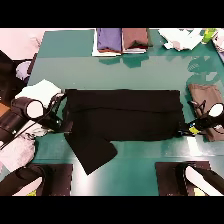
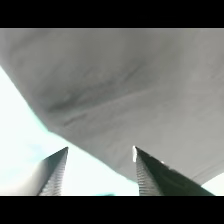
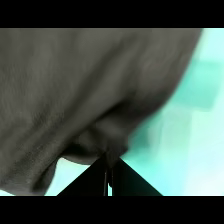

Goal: Fold the shirts.

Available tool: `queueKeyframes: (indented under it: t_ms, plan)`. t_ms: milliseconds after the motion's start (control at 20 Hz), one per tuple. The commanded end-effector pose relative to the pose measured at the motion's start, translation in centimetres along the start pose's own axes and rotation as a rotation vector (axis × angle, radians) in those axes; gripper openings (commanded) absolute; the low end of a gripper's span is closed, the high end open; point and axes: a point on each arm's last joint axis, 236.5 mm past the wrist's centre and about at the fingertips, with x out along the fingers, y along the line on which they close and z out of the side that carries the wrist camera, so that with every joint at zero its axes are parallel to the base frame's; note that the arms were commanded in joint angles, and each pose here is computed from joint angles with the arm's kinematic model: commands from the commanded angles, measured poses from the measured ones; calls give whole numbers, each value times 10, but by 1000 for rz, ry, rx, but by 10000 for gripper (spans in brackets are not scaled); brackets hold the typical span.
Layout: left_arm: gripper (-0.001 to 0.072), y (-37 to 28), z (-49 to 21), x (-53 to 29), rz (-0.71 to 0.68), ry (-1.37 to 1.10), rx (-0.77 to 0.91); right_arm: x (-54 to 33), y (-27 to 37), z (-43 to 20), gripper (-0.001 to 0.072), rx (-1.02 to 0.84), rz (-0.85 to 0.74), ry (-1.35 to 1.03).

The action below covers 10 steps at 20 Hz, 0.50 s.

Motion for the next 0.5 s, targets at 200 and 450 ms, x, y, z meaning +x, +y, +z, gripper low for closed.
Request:
queueKeyframes:
  t_ms: [200,450]
  plan:
    - [518,3,-60,60,-62,139,-184,-10,6,-1,19,-16,7,-32]
    - [518,-4,-46,71,-112,67,-219,-10,6,-3,19,-15,8,-26]
